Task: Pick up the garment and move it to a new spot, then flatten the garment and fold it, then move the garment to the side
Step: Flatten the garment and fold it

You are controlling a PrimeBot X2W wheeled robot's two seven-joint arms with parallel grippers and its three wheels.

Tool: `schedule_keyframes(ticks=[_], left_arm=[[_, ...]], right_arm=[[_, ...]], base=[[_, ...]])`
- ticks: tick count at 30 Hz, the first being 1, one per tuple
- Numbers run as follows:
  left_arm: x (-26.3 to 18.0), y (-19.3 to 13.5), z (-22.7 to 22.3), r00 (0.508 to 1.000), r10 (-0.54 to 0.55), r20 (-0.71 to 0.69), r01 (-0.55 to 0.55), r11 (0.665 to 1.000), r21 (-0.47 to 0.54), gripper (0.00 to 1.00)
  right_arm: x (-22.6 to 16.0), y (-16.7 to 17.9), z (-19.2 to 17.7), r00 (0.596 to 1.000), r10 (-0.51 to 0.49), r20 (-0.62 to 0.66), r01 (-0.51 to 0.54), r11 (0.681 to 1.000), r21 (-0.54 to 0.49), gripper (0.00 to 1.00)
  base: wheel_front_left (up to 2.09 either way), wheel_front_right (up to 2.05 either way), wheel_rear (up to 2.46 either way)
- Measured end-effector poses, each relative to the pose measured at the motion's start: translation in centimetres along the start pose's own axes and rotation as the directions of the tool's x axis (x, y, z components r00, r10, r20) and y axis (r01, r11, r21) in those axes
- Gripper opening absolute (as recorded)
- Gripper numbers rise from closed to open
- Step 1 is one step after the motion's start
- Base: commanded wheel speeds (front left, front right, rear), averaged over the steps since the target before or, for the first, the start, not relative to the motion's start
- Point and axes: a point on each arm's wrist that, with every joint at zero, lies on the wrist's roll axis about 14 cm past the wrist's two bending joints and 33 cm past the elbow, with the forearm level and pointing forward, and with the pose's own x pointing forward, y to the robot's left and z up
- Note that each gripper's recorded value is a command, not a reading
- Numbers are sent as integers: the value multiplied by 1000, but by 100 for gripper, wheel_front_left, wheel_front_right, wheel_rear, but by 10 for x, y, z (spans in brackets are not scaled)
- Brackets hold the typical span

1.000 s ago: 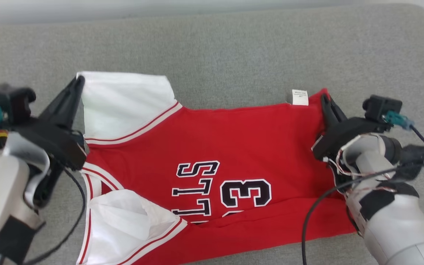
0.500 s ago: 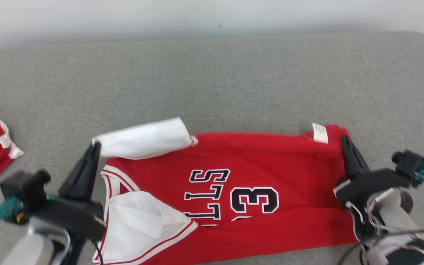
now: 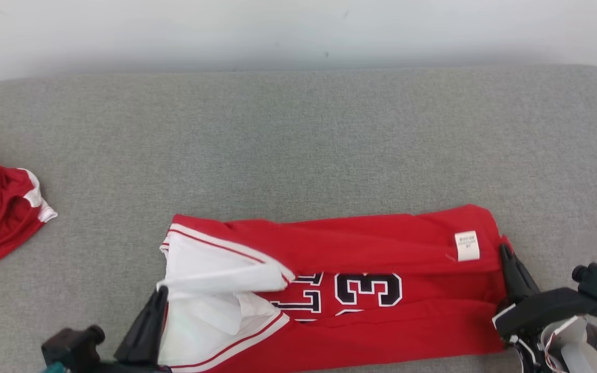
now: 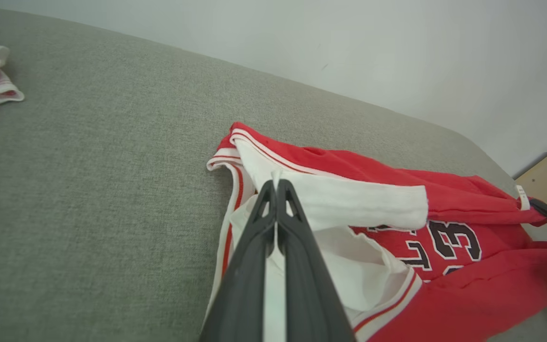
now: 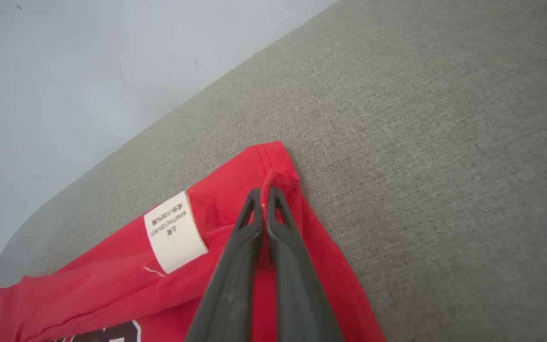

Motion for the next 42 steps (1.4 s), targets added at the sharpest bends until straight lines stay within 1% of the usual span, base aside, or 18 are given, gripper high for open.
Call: schedule_keyframes(ticks=[7, 8, 9, 10, 11, 19, 26, 31, 34, 38, 42], left_arm=[[-19, 5, -19, 998, 61, -29, -61, 998, -21, 0], [-20, 6, -19, 997, 69, -25, -69, 997, -23, 13], [-22, 8, -20, 997, 78, -27, -78, 997, -20, 59], [-23, 11, -20, 996, 89, -27, -89, 996, -10, 100], [-25, 14, -19, 995, 102, -21, -102, 995, -1, 100], [-31, 23, -5, 988, 153, 39, -153, 988, 20, 100], [-42, 33, 37, 956, 220, 193, -240, 967, 82, 100], [-55, 40, 57, 923, 268, 277, -311, 942, 124, 100], [-62, 42, 65, 907, 288, 308, -339, 933, 124, 100], [-67, 44, 63, 903, 297, 311, -351, 927, 134, 100], [-68, 45, 61, 902, 300, 310, -354, 925, 137, 100]], right_arm=[[-18, 2, -11, 1000, -18, -24, 18, 1000, 15, 0], [-20, 2, -13, 999, -19, -30, 20, 1000, 14, 0], [-21, 3, -14, 999, -21, -34, 22, 1000, 15, 27], [-23, 3, -13, 999, -23, -30, 24, 1000, 14, 94], [-25, 3, -11, 999, -24, -22, 25, 1000, 11, 100], [-34, 7, 1, 999, -32, 21, 33, 999, -25, 100], [-40, 10, 13, 998, -31, 53, 35, 996, -82, 100], [-39, 12, 7, 1000, -29, 12, 30, 986, -166, 100], [-37, 10, 6, 999, -38, -5, 36, 976, -213, 100], [-30, 2, 2, 997, -69, -33, 58, 961, -270, 100], [-25, -7, -10, 992, -102, -81, 75, 955, -286, 100]], base=[[0, 0, 0], [0, 0, 0], [0, 0, 0], [0, 0, 0], [0, 0, 0], [0, 0, 0], [0, 0, 0], [0, 0, 0], [0, 0, 0], [0, 0, 0], [0, 0, 0]])
